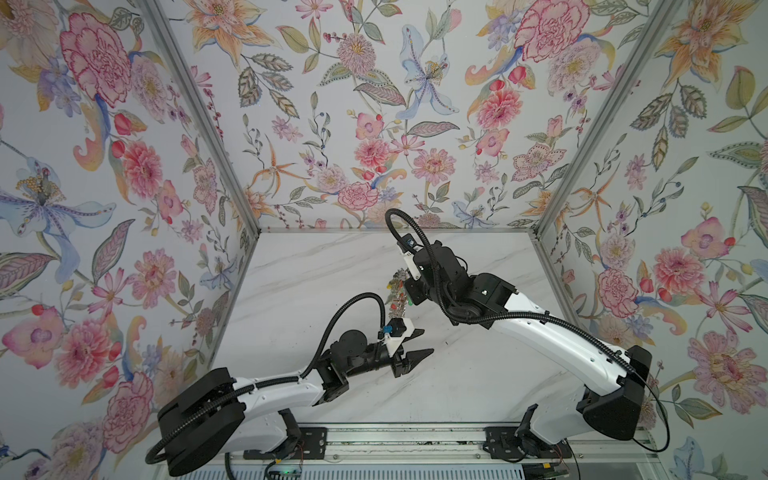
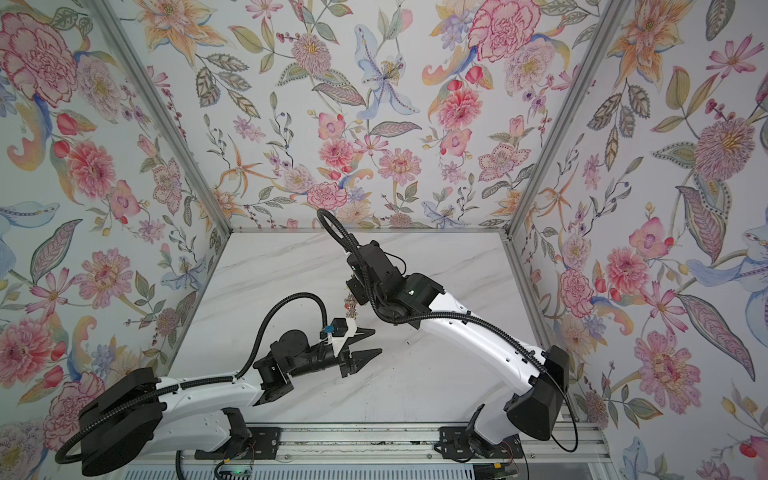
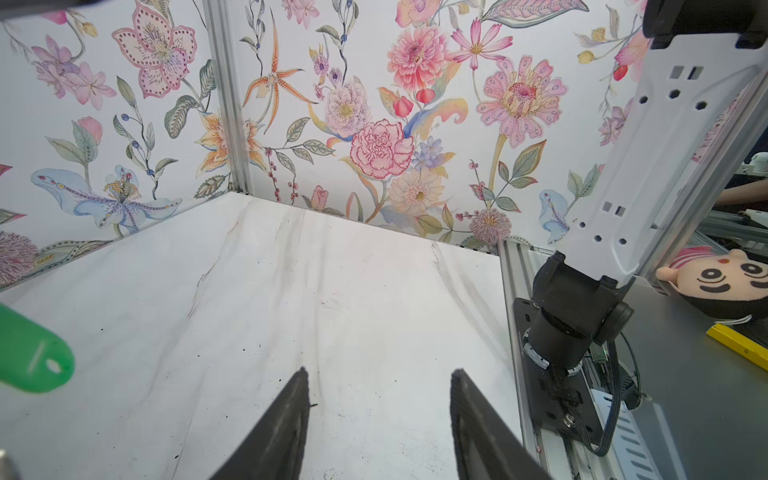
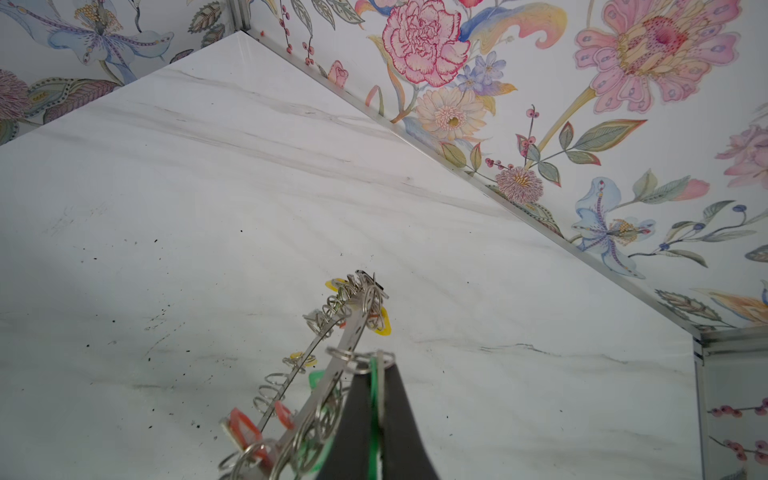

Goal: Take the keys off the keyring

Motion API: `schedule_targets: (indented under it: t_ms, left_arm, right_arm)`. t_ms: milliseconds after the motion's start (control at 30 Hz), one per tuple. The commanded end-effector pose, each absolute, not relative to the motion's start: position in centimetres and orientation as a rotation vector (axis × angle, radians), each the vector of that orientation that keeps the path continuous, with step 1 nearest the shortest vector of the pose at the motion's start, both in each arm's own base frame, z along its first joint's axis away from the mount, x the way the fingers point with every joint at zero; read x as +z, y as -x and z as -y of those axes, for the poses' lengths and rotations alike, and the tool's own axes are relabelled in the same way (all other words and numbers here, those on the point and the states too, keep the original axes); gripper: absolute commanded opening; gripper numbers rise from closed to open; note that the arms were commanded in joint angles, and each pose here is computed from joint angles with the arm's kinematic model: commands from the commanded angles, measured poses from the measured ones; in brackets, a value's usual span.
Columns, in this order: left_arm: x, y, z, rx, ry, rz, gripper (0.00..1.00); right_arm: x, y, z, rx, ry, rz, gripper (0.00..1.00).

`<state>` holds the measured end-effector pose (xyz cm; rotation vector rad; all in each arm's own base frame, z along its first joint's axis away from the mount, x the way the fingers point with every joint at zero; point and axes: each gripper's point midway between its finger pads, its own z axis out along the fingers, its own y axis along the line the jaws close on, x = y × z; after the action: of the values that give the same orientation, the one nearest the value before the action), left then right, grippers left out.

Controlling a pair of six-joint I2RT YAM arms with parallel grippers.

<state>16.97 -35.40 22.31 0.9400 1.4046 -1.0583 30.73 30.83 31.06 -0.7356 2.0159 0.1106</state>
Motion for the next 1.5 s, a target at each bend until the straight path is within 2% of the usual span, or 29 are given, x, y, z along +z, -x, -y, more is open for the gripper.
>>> schedule_targets:
  t_ms: [0,100,233,567,867,1033,1133,1300,1467]
  left_arm:
    - [24.2,-18.0,36.2,-1.065,-0.812,-1.386,0.57]
    - [23.0,-19.2,36.3,-1.035,-0.75,-1.427,0.58]
    - [20.6,-21.8,35.1,-0.886,-0.679,-1.52,0.64]
    - [19.1,-26.7,29.6,-0.72,-0.593,-1.608,0.64]
    - [23.0,-25.8,28.5,-0.653,-0.481,-1.497,0.62]
    - [25.0,-24.9,32.1,-0.514,-0.501,-1.485,0.6]
    - [24.7,-25.6,33.6,-0.428,-0.505,-1.501,0.64]
    - [25.4,-26.9,31.9,-0.333,-0.386,-1.452,0.69]
    - [25.8,-27.3,30.2,-0.245,-0.364,-1.412,0.68]
  right_arm:
    - [32.5,-31.2,-30.2,0.085,0.665,-2.012,0.0]
    - [32.6,-31.0,-30.2,0.09,0.669,-2.021,0.0]
    - [33.1,-30.6,-29.8,0.109,0.664,-2.027,0.0]
    - [33.4,-30.0,-28.8,0.176,0.654,-2.054,0.0]
    - [32.1,-30.0,-28.7,0.297,0.668,-2.167,0.0]
    - [31.6,-29.7,-29.2,0.331,0.67,-2.196,0.0]
    - [31.7,-29.5,-29.3,0.344,0.669,-2.197,0.0]
    - [31.8,-29.2,-29.1,0.348,0.665,-2.198,0.0]
    - [31.7,-28.9,-28.8,0.355,0.662,-2.202,0.0]
